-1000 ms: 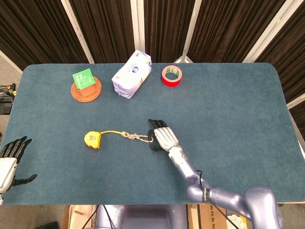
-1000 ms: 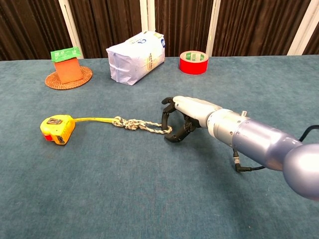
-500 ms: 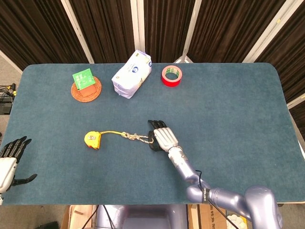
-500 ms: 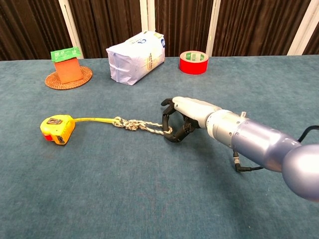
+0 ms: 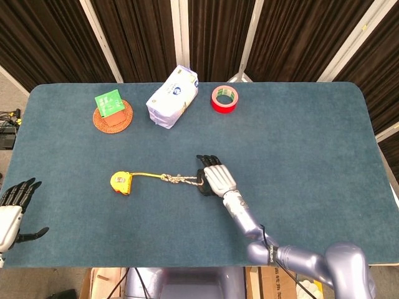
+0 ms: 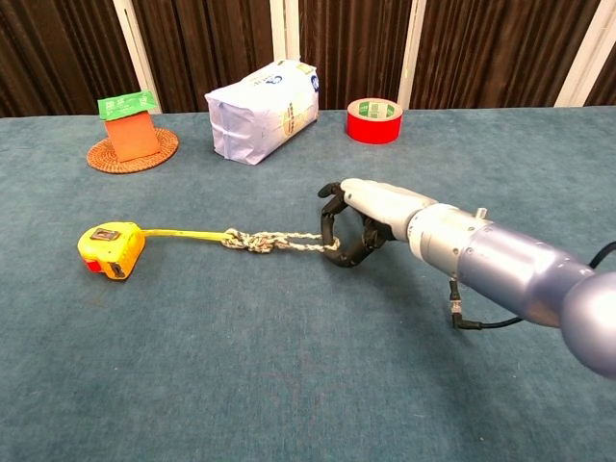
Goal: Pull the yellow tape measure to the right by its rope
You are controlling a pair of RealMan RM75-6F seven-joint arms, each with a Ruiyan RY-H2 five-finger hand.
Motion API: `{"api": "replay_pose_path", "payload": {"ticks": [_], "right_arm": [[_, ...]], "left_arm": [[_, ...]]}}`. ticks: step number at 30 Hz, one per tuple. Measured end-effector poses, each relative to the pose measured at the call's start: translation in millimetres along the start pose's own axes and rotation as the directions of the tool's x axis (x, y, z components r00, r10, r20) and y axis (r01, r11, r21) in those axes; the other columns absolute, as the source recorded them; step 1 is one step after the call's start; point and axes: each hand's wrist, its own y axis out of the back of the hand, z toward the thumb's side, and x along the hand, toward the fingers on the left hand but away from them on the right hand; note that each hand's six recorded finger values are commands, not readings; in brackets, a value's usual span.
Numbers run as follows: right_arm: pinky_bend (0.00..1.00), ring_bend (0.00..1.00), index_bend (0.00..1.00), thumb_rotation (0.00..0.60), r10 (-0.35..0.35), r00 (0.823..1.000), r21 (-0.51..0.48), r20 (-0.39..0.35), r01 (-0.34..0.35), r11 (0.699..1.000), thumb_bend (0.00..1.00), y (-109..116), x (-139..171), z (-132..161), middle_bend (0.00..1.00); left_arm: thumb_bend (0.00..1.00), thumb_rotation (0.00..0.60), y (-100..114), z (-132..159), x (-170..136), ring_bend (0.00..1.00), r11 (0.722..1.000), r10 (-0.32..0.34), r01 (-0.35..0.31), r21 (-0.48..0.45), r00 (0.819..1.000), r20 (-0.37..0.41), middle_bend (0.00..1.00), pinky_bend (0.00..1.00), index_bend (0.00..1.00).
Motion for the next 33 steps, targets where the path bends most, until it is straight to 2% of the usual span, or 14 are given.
{"api": "replay_pose_path", "payload": {"ticks": [19,24,33], "right_arm": [[0.0,0.0,0.63,0.6,-0.069,0.996,0.016,0.05,0.069,0.998,0.48,51,32,-31,0.1],[0.0,0.0,0.63,0.6,-0.079,0.993,-0.024,0.093,0.081,0.996,0.48,62,40,-43,0.1],[0.0,0.0,0.63,0.6,-0.112,0.975,-0.078,0.191,0.129,0.989,0.49,84,52,-71,0.1]], "left_arm": [[0.0,0.6,-2,4,0,0.0,1.0,-0.002,0.001,0.009,1.0,0.011,0.0,0.0,0.0],[0.0,0.6,-2,4,0,0.0,1.0,-0.001,0.001,0.011,1.0,0.014,0.0,0.0,0.0],[0.0,0.6,-2,6,-1,0.0,1.0,0.001,-0.001,0.01,1.0,0.02,0.0,0.0,0.0]]}}
